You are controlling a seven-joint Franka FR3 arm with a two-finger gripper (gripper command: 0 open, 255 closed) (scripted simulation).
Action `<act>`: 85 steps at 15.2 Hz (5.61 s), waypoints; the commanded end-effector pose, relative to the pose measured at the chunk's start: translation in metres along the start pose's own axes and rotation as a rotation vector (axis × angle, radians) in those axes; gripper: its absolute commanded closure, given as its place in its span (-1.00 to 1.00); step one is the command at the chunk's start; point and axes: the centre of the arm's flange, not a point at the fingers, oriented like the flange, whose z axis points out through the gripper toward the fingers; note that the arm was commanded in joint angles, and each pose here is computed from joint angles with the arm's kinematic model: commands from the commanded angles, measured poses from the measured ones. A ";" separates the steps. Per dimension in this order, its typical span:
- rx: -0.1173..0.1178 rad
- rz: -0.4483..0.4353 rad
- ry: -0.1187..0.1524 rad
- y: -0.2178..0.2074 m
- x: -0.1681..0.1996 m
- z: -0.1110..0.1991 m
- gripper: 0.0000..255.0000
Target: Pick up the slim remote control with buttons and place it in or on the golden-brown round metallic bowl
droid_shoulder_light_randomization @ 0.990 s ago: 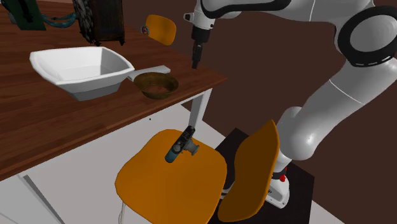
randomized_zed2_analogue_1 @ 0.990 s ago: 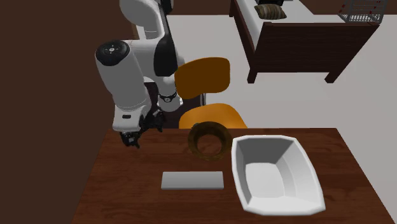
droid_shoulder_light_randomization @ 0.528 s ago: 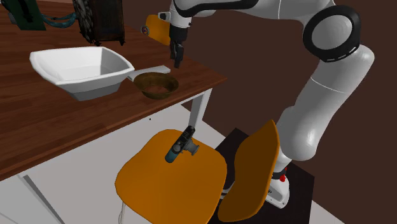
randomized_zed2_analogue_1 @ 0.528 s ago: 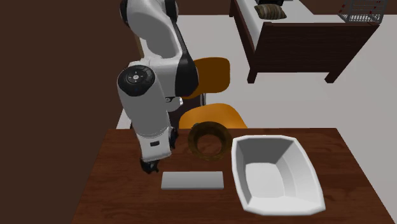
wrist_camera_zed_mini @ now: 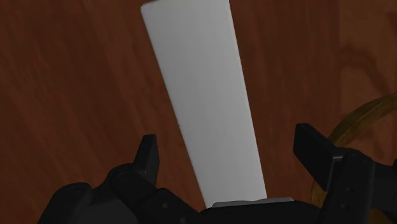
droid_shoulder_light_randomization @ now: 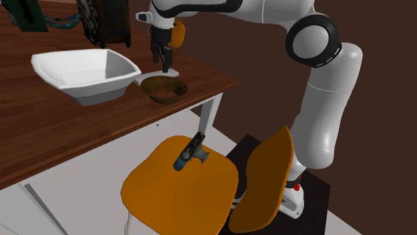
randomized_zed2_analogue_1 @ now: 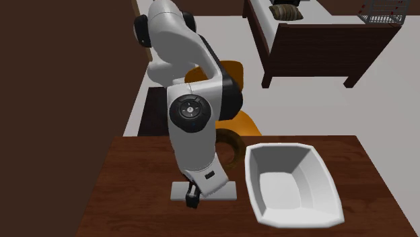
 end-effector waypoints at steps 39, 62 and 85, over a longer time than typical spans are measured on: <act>0.000 -0.024 0.000 0.003 0.008 -0.032 1.00; 0.000 -0.024 0.000 -0.145 0.044 -0.074 1.00; 0.000 -0.024 0.000 -0.146 0.044 -0.015 -1.00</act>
